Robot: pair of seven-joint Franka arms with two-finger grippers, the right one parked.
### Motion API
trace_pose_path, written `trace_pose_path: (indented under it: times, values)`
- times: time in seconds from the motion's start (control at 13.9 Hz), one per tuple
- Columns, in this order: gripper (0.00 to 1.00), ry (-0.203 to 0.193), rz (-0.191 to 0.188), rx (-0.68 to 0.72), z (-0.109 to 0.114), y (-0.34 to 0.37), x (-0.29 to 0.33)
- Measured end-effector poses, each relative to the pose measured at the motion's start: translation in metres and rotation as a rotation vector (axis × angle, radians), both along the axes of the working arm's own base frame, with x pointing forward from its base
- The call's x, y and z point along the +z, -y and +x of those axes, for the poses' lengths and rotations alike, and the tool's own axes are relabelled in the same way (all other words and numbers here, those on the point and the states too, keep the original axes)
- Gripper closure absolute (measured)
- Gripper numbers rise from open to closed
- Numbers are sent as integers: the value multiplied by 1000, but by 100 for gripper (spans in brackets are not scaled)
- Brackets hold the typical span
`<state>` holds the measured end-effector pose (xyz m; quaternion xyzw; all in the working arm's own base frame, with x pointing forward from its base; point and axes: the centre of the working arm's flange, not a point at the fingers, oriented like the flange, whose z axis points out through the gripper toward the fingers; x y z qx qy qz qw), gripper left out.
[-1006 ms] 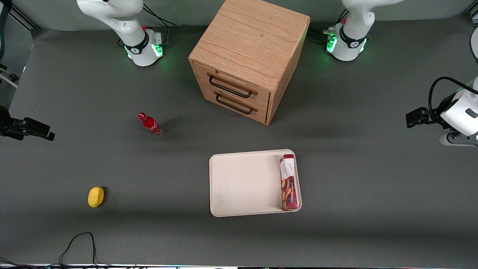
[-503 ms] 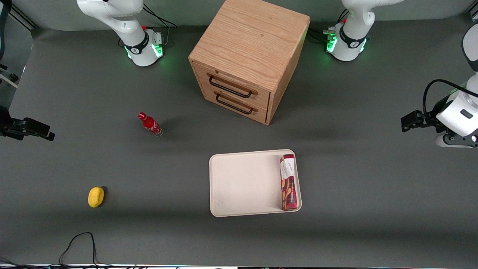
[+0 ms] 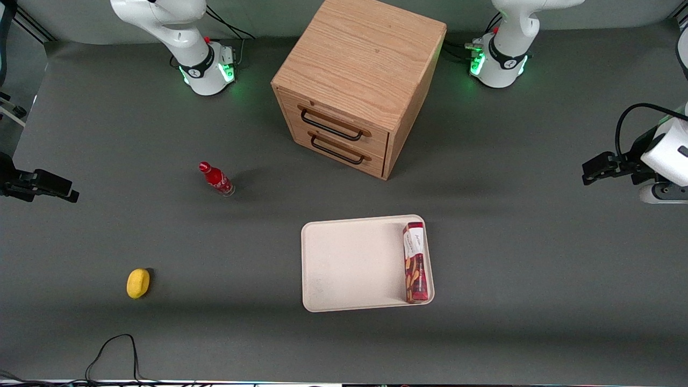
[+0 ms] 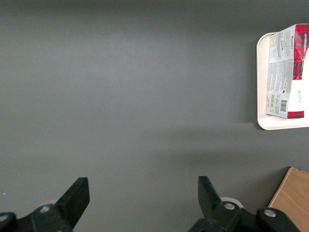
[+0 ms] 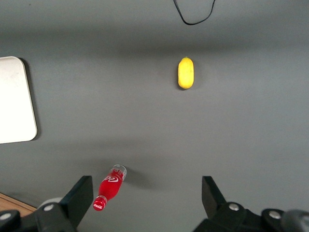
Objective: Place red cookie box on tray
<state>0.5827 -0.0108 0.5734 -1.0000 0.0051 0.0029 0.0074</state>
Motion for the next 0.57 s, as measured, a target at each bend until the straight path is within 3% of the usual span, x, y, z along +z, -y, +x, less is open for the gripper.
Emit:
trace_pose_path:
  times: [0.29,0.57]
  values:
    - [0,-29,1,3,-5,-1,7]
    - [0,-33,0,-1,-6,1,6]
